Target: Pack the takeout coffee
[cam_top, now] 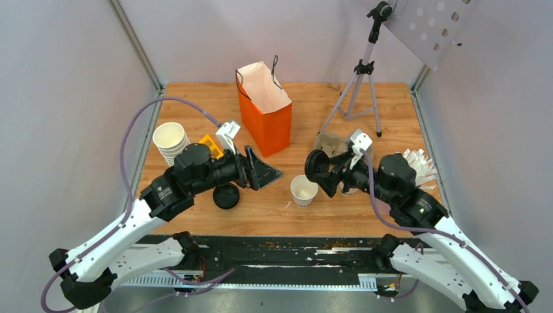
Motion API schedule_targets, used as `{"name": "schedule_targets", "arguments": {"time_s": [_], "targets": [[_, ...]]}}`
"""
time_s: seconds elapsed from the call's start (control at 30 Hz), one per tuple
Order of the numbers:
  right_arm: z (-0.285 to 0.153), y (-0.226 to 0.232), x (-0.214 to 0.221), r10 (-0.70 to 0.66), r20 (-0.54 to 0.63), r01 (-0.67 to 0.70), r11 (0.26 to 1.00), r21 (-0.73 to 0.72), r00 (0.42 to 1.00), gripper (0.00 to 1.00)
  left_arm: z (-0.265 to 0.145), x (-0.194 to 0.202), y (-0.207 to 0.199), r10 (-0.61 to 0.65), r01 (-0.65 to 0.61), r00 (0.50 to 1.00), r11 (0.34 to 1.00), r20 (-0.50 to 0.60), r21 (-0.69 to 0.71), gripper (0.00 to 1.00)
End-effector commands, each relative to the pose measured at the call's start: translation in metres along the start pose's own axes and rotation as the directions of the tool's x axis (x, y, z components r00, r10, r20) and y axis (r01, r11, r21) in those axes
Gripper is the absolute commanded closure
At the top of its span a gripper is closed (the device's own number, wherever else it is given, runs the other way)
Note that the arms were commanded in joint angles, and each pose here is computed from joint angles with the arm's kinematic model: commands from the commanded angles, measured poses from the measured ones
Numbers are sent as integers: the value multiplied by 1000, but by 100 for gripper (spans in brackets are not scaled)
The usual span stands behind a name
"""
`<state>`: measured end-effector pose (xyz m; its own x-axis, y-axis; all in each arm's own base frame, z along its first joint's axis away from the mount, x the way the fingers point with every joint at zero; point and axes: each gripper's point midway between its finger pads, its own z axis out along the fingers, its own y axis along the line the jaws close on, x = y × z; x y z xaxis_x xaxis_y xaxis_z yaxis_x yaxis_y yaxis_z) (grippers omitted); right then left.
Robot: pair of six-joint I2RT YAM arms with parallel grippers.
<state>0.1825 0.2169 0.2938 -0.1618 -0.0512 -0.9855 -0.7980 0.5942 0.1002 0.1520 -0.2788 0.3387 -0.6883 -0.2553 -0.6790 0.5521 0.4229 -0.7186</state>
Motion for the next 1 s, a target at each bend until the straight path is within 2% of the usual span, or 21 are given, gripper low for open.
{"name": "schedule_targets", "arguments": {"time_s": [0.0, 0.13, 0.37, 0.67, 0.8, 0.97], "targets": [[-15, -23, 46, 171, -293, -111, 972, 209, 941, 33, -25, 17, 49, 123, -135, 990, 967, -67, -215, 0], [-14, -29, 64, 263, -441, -136, 944, 299, 858, 33, -45, 16, 54, 144, -143, 990, 963, -13, -227, 0], [-2, -40, 74, 335, -555, -84, 900, 428, 761, 32, -78, 8, 42, 183, -168, 981, 966, 61, -195, 0], [38, -28, 94, 314, -661, -7, 906, 423, 682, 31, -114, 6, 30, 181, -161, 976, 974, 122, -159, 0], [53, -24, 101, 294, -699, 27, 912, 409, 652, 30, -126, -1, 32, 183, -152, 968, 971, 169, -182, 0], [58, -23, 115, 286, -740, 52, 916, 397, 608, 28, -131, -1, 34, 193, -158, 966, 968, 170, -197, 0]]}}
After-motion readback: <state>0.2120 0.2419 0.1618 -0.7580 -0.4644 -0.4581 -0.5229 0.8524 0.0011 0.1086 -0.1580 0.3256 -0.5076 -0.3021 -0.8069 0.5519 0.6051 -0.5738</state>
